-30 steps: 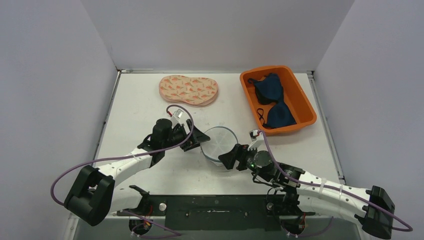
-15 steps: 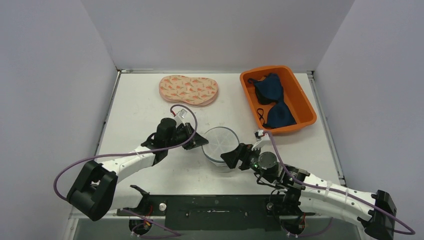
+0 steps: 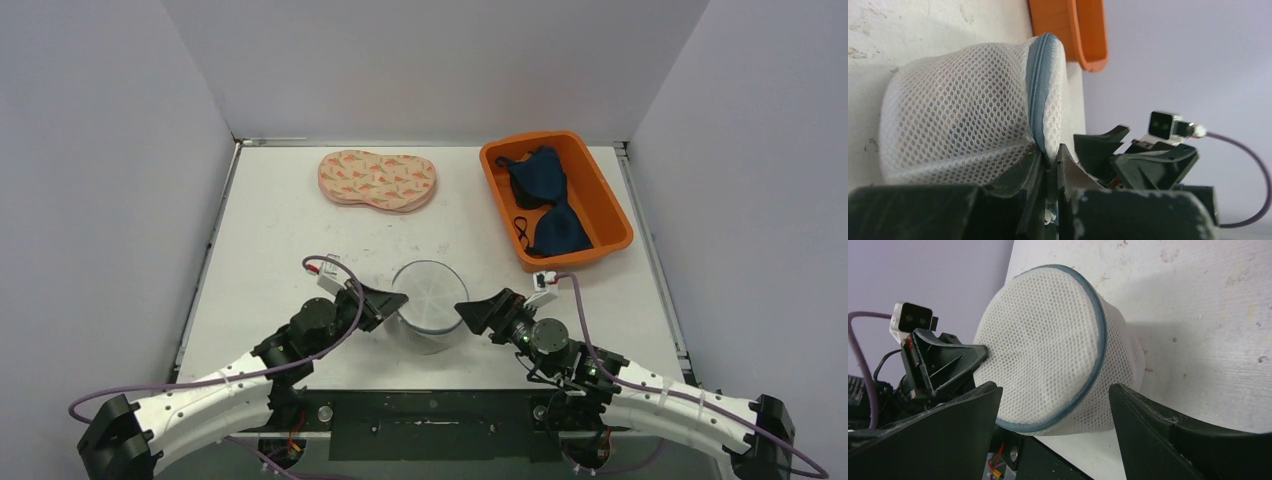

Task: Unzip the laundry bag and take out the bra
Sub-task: Adjust the laundry bag at the center of the board.

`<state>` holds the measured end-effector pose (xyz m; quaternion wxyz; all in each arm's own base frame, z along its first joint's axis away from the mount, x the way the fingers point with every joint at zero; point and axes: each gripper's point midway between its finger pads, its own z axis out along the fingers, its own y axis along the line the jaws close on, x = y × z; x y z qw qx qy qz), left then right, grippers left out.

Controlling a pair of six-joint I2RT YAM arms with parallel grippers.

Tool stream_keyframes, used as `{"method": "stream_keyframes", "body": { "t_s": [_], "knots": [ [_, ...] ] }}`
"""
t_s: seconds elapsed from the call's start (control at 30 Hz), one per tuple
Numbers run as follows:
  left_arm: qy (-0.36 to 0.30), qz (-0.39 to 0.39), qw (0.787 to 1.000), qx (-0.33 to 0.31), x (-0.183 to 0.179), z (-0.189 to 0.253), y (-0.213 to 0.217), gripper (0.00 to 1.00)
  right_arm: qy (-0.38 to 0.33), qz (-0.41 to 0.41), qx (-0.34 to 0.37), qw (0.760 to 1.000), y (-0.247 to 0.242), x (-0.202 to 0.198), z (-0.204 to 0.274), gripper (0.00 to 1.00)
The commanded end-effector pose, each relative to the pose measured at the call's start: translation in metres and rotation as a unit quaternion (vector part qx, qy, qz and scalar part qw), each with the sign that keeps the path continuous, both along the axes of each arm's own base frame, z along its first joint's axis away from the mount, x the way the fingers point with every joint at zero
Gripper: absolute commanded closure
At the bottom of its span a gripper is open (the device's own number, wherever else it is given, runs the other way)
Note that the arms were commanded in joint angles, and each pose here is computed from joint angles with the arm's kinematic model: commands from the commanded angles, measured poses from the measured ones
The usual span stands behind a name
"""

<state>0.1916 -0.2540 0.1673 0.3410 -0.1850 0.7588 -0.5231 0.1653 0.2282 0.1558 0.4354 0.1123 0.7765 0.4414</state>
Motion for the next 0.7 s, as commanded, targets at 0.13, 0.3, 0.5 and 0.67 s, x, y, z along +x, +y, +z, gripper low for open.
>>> {"method": "stream_keyframes", "body": {
  "t_s": [0.13, 0.3, 0.5, 0.67],
  "knots": [
    [-0.004, 0.194, 0.974, -0.114, 0.018, 0.026, 0.037, 1.00, 0.009, 0.027, 0.098, 0.995, 0.038, -0.001, 0.020, 0.23],
    [-0.011, 0.210, 0.970, -0.125, 0.014, 0.024, 0.035, 1.00, 0.029, 0.042, 0.133, 0.990, 0.053, -0.003, 0.017, 0.25],
    [-0.027, 0.210, 0.970, -0.120, 0.009, 0.029, 0.025, 1.00, 0.052, 0.036, 0.155, 0.986, 0.066, 0.001, 0.015, 0.40],
    [-0.043, 0.196, 0.975, -0.096, 0.003, 0.030, 0.015, 1.00, 0.051, 0.023, 0.150, 0.987, 0.068, 0.007, 0.012, 0.75]
  ]
}}
